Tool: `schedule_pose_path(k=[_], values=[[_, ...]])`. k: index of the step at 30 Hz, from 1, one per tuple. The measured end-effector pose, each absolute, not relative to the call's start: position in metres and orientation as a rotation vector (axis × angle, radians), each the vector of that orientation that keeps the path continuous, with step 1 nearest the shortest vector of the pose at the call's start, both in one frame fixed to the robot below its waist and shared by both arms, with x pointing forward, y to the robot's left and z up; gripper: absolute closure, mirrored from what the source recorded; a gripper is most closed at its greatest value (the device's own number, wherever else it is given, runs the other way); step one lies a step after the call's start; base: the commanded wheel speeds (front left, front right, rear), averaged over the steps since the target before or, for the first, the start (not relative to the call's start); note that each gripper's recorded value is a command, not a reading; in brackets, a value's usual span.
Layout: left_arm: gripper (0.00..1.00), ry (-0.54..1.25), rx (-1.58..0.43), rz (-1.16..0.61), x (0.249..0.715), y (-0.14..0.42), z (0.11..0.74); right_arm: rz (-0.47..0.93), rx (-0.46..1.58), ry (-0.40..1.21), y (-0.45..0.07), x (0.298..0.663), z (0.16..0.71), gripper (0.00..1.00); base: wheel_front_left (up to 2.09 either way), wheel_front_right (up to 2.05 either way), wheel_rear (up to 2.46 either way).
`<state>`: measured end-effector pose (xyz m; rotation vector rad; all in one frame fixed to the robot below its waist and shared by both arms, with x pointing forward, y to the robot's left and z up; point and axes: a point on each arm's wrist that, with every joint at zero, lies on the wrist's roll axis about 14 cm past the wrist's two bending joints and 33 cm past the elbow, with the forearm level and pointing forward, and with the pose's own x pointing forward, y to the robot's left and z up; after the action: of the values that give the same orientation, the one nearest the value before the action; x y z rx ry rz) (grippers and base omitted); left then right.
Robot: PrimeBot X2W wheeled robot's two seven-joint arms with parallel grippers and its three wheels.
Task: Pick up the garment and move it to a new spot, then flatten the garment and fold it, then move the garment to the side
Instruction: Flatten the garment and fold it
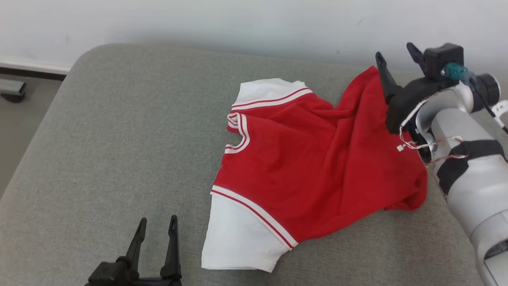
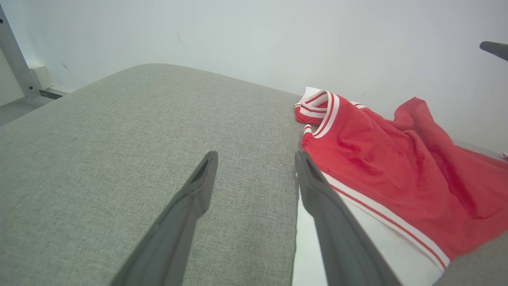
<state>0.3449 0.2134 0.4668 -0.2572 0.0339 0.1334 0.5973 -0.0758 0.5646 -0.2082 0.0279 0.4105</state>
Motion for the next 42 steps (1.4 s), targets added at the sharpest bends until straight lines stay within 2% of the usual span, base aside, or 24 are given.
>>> schedule_pose_path(k=[6,13,17,27,36,42], values=[[0.00,0.026,-0.250,0.118,0.344,0.210,0.469,0.319,-0.134,0.009,-0.130,0.578,0.561,0.00,0.00,0.00,0.00],[0.00,0.016,-0.239,0.095,0.347,0.205,0.472,0.198,-0.047,0.087,-0.192,0.525,0.507,0.00,0.00,0.00,0.00],[0.00,0.010,-0.236,0.085,0.349,0.203,0.474,0.159,0.000,0.131,-0.204,0.498,0.481,0.00,0.00,0.00,0.00],[0.00,0.012,-0.235,0.055,0.352,0.195,0.474,0.141,0.146,0.201,-0.178,0.439,0.431,0.00,0.00,0.00,0.00],[0.00,0.012,-0.235,0.062,0.348,0.197,0.474,0.172,0.280,0.234,-0.136,0.415,0.416,0.00,0.00,0.00,0.00],[0.00,0.012,-0.234,0.070,0.346,0.199,0.474,0.188,0.295,0.244,-0.125,0.415,0.414,0.00,0.00,0.00,0.00]])
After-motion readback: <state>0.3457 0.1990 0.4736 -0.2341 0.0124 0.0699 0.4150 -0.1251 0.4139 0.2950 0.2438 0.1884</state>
